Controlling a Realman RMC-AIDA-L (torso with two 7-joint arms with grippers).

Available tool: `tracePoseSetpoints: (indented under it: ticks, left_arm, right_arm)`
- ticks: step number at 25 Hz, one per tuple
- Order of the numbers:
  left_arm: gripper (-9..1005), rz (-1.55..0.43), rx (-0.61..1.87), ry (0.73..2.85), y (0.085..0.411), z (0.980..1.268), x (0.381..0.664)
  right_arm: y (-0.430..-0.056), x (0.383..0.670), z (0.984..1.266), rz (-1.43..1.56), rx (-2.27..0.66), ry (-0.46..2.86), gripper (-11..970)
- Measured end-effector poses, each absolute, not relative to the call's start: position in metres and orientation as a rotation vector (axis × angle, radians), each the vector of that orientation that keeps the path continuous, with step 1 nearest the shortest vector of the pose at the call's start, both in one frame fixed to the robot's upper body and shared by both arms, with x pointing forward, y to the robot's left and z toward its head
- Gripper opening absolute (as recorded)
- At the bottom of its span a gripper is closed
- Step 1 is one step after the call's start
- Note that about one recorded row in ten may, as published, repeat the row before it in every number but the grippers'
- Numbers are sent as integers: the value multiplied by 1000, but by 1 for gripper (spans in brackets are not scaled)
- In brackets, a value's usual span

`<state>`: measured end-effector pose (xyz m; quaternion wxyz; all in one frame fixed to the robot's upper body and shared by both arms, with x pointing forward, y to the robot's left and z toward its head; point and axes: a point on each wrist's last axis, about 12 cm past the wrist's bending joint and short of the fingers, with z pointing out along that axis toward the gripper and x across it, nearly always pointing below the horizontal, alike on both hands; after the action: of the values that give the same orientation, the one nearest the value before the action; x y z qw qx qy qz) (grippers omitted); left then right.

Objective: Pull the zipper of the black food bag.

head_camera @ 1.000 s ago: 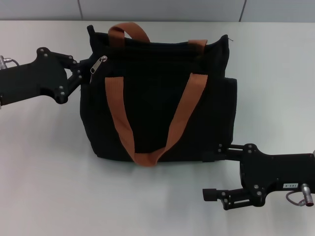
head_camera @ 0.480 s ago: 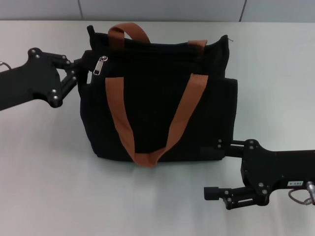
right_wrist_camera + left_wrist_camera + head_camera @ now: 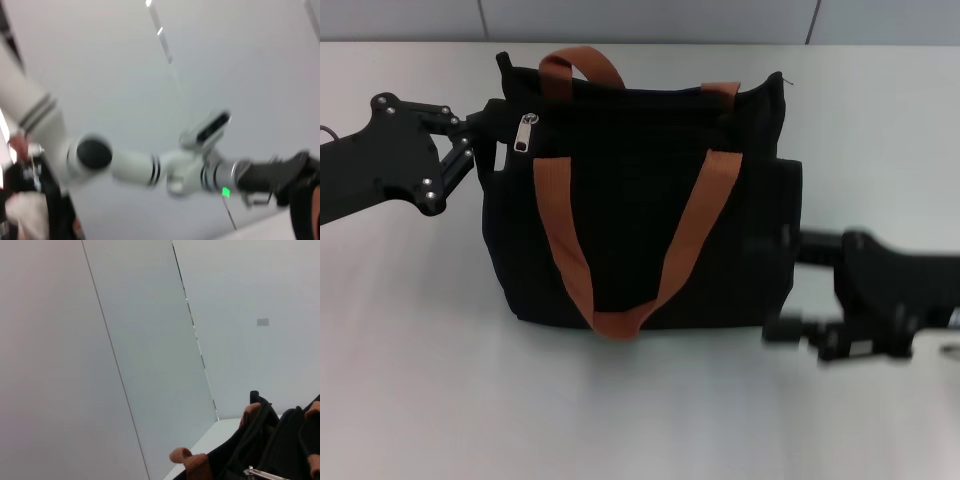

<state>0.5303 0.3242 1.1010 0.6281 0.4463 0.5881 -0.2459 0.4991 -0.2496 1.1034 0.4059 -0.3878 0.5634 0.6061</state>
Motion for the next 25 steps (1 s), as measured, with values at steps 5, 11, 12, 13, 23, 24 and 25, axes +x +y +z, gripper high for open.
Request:
tracePoseSetpoints:
  ticks: [5, 11, 12, 13, 23, 24, 25]
  left_arm:
    - [23, -553, 1014, 1340, 325, 1099, 528]
    - [23, -540, 1019, 1327, 323, 1097, 526]
    - [24, -540, 1017, 1327, 323, 1097, 525]
    - [24, -540, 1017, 1327, 323, 1097, 525]
    - [24, -538, 1004, 1320, 322, 1097, 525]
    - [24, -540, 1004, 1319, 321, 1097, 525]
    - [24, -542, 1005, 1317, 321, 1097, 525]
  right_arm:
    - [-246, 531, 1139, 1695, -847, 1557, 830]
    - [-220, 571, 1171, 1783, -743, 1778, 830]
    - [-215, 577, 1175, 1781, -735, 1810, 830]
    - [-209, 583, 1179, 1779, -728, 1850, 830]
    - [-156, 615, 1198, 1699, -730, 2076, 831]
    - [-152, 616, 1198, 1690, -728, 2093, 831]
    - [-147, 617, 1198, 1680, -729, 2111, 831]
